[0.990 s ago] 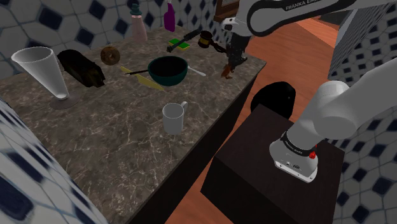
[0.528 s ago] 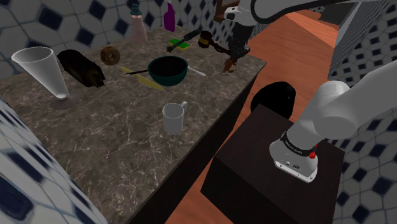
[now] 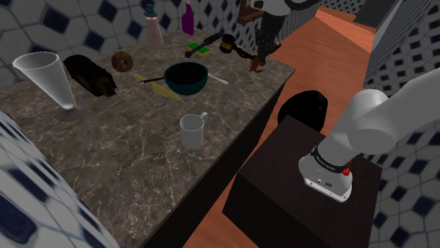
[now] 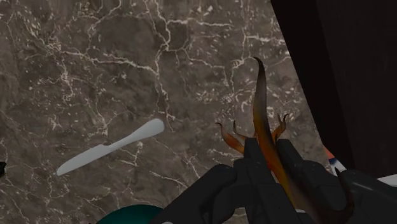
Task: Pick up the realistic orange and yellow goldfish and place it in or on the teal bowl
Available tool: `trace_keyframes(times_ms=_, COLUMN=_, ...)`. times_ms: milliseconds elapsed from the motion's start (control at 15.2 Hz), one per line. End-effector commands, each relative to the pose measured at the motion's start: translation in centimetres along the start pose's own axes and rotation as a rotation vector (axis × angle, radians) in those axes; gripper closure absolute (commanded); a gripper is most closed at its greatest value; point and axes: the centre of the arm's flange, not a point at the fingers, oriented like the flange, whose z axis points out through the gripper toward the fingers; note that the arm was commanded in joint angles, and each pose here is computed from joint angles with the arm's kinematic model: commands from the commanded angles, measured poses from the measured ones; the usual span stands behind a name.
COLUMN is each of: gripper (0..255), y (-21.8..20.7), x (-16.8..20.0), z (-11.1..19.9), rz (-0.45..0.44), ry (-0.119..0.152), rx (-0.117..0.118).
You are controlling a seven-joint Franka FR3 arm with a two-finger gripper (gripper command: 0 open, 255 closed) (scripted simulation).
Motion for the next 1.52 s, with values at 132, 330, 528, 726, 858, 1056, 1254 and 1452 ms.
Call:
trace_keyframes(times_ms=132, gripper=255, y=1.9, x=3.4, z=-0.4, rz=0.0, ry=0.0, rx=0.0)
trace_keyframes(times_ms=330, gripper=255, y=3.8, x=6.9, z=-0.5, rz=0.0, ry=0.0, rx=0.0)
trace_keyframes(times_ms=528, gripper=255, y=5.6, x=10.4, z=-0.5, rz=0.0, ry=0.0, rx=0.0)
trace_keyframes(times_ms=726, gripper=255, y=7.5, x=13.9, z=-0.6, rz=0.0, ry=0.0, rx=0.0)
trace_keyframes(times_ms=858, gripper=255, y=8.7, x=16.2, z=-0.6, rz=0.0, ry=0.0, rx=0.0)
trace_keyframes(times_ms=1056, gripper=255, y=10.6, x=19.7, z=-0.7, rz=0.0, ry=0.0, rx=0.0)
trace_keyframes(times_ms=1254, gripper=255, y=12.5, x=23.2, z=-0.7, rz=0.0, ry=0.0, rx=0.0)
trace_keyframes(times_ms=1452, gripper=255, y=14.6, x=27.2, z=-0.8, rz=0.0, ry=0.0, rx=0.0)
